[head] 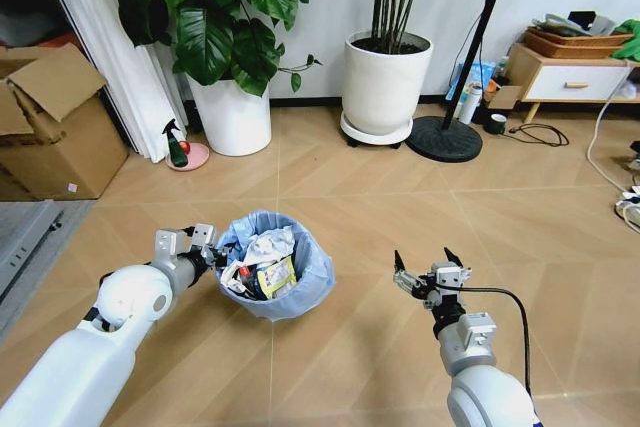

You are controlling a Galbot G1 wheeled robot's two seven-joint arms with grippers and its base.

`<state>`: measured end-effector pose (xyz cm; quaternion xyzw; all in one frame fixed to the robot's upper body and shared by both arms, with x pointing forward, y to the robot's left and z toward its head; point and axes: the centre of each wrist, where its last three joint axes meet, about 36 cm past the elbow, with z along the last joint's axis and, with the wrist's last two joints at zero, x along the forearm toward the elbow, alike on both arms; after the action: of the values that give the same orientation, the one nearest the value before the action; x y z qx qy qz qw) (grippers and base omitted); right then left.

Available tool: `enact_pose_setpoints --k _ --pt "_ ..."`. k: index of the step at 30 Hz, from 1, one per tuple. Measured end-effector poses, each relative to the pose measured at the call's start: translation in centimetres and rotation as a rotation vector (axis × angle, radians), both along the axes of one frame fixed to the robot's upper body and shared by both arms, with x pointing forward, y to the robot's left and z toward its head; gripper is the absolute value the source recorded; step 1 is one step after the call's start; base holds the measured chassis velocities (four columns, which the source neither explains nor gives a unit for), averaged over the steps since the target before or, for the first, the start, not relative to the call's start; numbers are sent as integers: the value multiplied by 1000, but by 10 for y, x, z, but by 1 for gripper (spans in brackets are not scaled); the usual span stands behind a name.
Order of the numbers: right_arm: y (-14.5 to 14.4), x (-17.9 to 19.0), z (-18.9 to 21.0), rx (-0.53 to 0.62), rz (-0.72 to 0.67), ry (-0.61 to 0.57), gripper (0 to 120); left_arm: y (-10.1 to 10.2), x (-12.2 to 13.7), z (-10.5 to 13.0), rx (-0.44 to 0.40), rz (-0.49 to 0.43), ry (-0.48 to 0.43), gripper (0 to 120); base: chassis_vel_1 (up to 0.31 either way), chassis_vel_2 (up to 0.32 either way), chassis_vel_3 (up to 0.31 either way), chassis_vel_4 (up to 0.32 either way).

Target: Pick up the trash bin and place the garbage on the floor into it.

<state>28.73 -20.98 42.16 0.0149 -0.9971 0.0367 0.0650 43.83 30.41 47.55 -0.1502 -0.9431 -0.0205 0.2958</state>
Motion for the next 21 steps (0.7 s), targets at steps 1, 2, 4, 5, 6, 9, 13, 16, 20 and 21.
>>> enact_pose_setpoints --k 1,2,4,5,6,9,13,16,20,21 --pt "2 -1 -1 2 4 1 100 1 -1 1 1 0 -2 0 190 -172 -180 194" --pt "3 -1 -1 1 5 2 100 2 -2 2 4 0 -4 0 158 -174 -175 194" --pt "3 -2 -1 1 7 3 100 3 -3 4 7 1 -5 0 158 -175 -162 184" --pt "4 -3 -1 1 8 3 100 4 -3 5 10 1 -8 0 184 -176 -149 184" --pt "4 -3 -1 1 8 3 100 4 -3 5 10 1 -8 0 184 -176 -149 184" --pt "4 -4 -2 0 10 2 100 4 -5 6 12 1 -9 0 174 -166 -156 170" --pt "4 -5 -2 -3 11 3 100 3 -6 5 11 2 -8 0 160 -170 -179 180" --pt "3 -5 -2 -4 12 3 100 1 -7 4 8 -1 -6 0 164 -169 -161 183" --pt "3 -6 -2 -5 12 2 100 0 -7 4 8 -1 -6 0 174 -169 -160 174" --pt "4 -6 -2 -5 12 2 100 0 -6 4 8 -1 -7 0 158 -165 -181 183"
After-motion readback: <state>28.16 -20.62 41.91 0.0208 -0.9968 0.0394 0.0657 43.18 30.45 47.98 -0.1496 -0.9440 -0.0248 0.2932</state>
